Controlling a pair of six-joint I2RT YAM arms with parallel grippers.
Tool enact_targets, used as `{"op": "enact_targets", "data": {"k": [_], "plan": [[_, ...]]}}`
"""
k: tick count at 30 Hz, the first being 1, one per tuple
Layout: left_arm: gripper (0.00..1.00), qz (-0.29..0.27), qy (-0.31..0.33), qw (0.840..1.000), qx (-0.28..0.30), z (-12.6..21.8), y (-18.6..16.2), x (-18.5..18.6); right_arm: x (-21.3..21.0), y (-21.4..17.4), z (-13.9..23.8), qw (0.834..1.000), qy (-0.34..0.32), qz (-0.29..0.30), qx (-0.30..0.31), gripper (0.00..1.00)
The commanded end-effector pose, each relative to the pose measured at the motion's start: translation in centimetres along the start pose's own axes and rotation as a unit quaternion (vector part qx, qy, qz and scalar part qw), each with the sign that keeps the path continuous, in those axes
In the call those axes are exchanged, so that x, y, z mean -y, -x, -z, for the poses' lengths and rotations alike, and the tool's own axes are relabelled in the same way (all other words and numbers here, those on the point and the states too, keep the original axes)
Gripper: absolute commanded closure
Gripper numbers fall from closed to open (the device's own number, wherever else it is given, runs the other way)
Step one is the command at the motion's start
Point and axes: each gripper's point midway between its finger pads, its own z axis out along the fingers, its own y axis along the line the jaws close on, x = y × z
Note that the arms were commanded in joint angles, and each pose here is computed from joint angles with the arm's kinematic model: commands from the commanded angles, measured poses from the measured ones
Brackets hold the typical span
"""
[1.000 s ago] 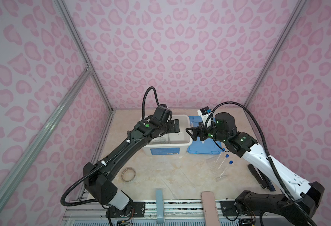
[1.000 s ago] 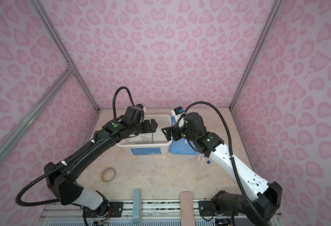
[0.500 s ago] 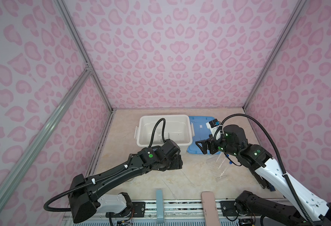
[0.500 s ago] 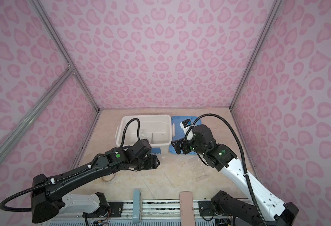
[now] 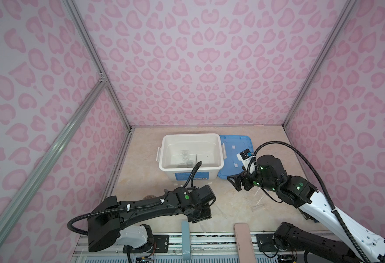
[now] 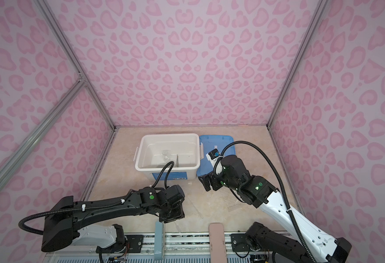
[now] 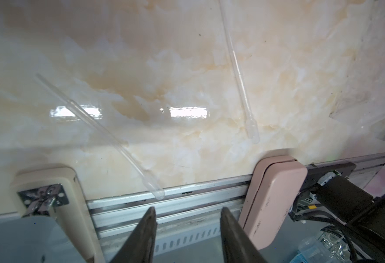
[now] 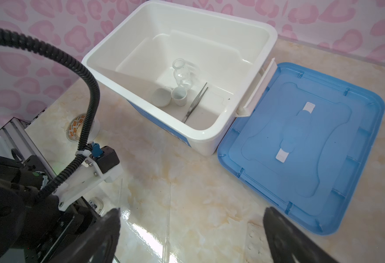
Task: Organize the chemistry lab equipment
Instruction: 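Withdraw the left gripper from the box toward the glass pipettes near the robot, then lower the left gripper onto a glass pipette and grasp it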
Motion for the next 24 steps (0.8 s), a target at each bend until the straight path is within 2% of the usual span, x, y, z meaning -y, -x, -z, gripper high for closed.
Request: {"op": "enact_targets", "data": {"k": [1,12,18,24], "plan": [[0.53,0.028,0.009,0.999,-0.022,-0.9,-1.1,-0.5,0.4,0.3,-0.1,1.0,-0.013,0.001,0.008,0.02],[0.54,0.065,0.017,0.997,-0.033,-2.7,-2.0,-2.1,0.4,0.7,-0.2,1.0,-0.018,0.003,0.012,0.01],[0.57,0.073,0.022,0.997,-0.034,-3.6,-2.0,-2.7,0.5,0.8,-0.1,1.0,-0.02,0.004,0.016,0.02],[0.65,0.074,0.026,0.996,-0.034,-4.1,-1.7,-2.7,0.6,0.7,0.1,1.0,-0.024,0.006,0.016,0.02]]}}
